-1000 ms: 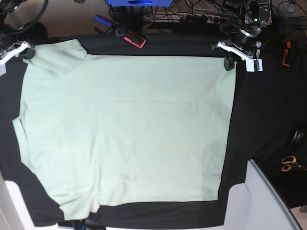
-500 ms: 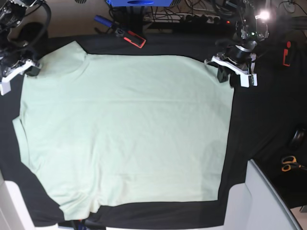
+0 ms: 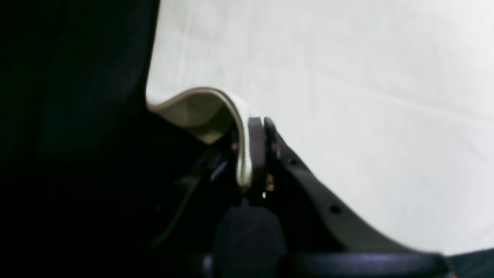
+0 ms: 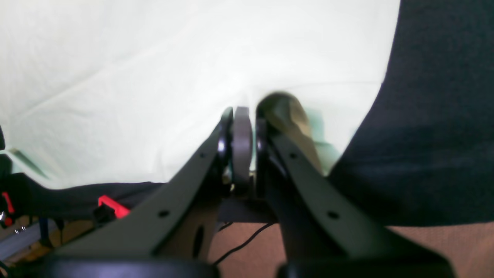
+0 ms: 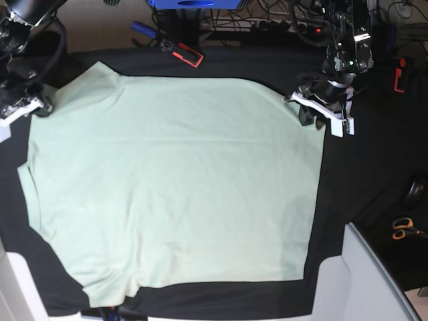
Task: Fold the T-shirt properly
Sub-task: 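Lift the grasped edge with both grippers and fold it over the shirt body, then lay the folded edge flat and open both grippers, then raise both grippers away from the folded shirt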
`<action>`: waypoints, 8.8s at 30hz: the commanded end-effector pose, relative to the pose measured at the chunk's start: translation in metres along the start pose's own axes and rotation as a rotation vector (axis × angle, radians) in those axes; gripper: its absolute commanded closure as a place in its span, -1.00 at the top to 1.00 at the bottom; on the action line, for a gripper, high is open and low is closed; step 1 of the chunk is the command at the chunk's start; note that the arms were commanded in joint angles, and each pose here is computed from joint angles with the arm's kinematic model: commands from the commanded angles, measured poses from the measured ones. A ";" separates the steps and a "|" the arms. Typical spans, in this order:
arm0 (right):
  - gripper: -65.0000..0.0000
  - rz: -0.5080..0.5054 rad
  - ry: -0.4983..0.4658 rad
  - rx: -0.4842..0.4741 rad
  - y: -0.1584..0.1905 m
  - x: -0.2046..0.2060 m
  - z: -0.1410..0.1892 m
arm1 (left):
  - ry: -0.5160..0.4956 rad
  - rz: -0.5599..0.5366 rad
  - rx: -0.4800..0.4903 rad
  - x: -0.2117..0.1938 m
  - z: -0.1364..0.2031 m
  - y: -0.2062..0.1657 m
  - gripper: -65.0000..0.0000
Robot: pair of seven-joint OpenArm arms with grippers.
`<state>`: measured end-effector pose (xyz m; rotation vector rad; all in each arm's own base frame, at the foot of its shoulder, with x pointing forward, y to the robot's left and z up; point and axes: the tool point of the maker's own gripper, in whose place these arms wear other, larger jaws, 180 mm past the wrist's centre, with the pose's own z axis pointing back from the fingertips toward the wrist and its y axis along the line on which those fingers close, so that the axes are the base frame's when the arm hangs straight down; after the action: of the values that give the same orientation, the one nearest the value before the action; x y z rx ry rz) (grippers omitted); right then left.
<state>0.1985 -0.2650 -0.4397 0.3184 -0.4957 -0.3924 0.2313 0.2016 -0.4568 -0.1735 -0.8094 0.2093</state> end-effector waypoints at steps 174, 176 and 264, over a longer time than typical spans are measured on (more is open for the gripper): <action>-1.00 0.094 -0.222 0.284 0.130 0.206 -0.095 | -0.108 0.042 0.062 0.110 -0.096 -0.004 -1.00; -0.99 0.092 -0.220 0.281 0.128 0.206 -0.096 | -0.112 0.045 0.062 0.112 -0.097 -0.004 -1.00; -1.00 -0.659 -0.366 0.216 -0.007 0.101 -0.089 | -0.021 0.015 0.145 0.017 -0.024 0.036 0.91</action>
<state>0.3081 -0.2848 -0.4948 0.6171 -0.7230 -1.0693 0.2475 0.2366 -0.4774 -0.0403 -0.7784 0.2881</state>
